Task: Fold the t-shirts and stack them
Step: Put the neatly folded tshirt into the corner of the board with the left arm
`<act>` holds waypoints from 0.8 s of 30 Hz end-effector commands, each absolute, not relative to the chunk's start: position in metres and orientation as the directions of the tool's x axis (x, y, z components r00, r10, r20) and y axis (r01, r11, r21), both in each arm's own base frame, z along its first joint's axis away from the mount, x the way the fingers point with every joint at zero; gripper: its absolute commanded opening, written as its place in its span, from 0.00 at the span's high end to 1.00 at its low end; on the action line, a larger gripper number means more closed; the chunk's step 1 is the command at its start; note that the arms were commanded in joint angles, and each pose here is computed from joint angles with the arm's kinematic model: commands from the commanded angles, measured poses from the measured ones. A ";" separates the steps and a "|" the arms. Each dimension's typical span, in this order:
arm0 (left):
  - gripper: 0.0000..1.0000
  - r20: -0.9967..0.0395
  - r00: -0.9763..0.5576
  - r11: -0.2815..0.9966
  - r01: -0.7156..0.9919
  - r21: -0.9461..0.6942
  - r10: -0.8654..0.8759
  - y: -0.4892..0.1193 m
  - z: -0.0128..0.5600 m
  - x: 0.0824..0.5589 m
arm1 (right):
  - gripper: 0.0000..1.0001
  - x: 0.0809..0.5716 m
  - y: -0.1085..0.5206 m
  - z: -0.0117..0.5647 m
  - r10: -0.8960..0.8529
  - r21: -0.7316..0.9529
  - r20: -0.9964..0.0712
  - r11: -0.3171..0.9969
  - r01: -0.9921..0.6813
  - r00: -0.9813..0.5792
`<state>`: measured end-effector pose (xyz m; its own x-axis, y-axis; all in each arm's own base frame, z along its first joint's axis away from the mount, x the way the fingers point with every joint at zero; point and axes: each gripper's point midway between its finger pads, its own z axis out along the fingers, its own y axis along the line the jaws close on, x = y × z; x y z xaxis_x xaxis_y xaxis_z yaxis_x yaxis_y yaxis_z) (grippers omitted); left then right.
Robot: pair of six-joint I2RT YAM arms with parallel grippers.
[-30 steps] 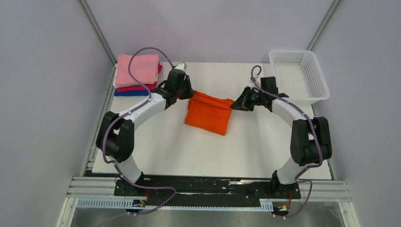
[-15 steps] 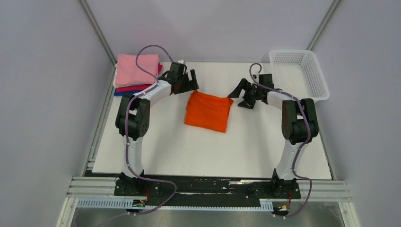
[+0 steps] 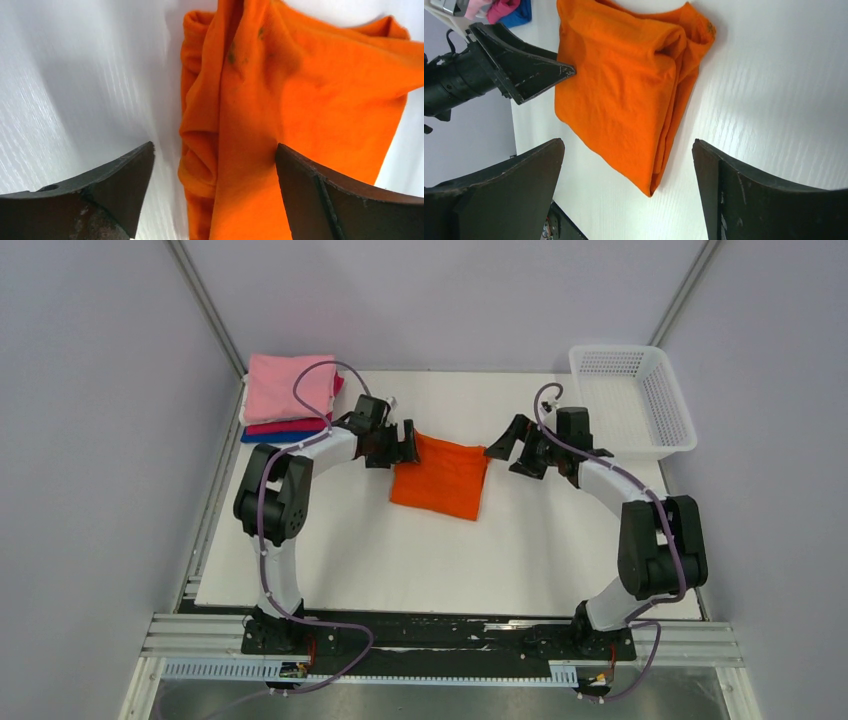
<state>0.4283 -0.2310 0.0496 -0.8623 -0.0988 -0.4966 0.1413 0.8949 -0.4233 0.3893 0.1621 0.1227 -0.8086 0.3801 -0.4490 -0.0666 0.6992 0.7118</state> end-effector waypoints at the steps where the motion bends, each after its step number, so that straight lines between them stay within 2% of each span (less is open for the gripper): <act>1: 0.04 -0.513 -0.856 0.870 0.207 -0.447 -0.060 -0.239 0.059 0.422 | 0.00 0.378 0.158 0.129 0.375 0.688 -0.508 0.718 -0.104 -0.776; 5: 0.15 -0.488 -0.873 0.878 0.217 -0.426 -0.021 -0.249 0.046 0.413 | 0.00 0.368 0.152 0.129 0.382 0.674 -0.518 0.733 -0.090 -0.765; 9: 0.37 -0.442 -0.896 0.913 0.207 -0.352 0.033 -0.260 0.024 0.398 | 0.00 0.361 0.140 0.128 0.404 0.640 -0.545 0.766 -0.054 -0.735; 11: 0.58 -0.442 -0.896 0.940 0.194 -0.280 0.053 -0.260 0.016 0.395 | 0.00 0.358 0.133 0.130 0.411 0.621 -0.569 0.783 -0.044 -0.712; 12: 0.65 -0.463 -0.885 0.955 0.181 -0.234 0.054 -0.257 0.018 0.401 | 0.00 0.357 0.131 0.132 0.413 0.614 -0.579 0.788 -0.042 -0.702; 13: 0.78 -0.446 -0.892 0.960 0.186 -0.211 0.075 -0.260 0.014 0.394 | 0.00 0.356 0.129 0.135 0.414 0.606 -0.593 0.794 -0.045 -0.690; 15: 0.98 -0.470 -0.879 0.978 0.164 -0.128 0.086 -0.254 0.017 0.402 | 0.00 0.355 0.125 0.141 0.411 0.592 -0.620 0.804 -0.054 -0.668; 24: 1.00 -0.633 -0.751 0.976 0.072 0.206 0.189 -0.210 0.083 0.457 | 0.00 0.348 0.111 0.160 0.406 0.544 -0.713 0.835 -0.084 -0.572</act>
<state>0.4225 -0.2526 0.0445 -0.8286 0.1223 -0.5464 0.1596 0.9870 -0.0211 0.3421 0.1208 0.1454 -0.6502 0.4189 -0.6338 -0.0524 0.8075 0.5875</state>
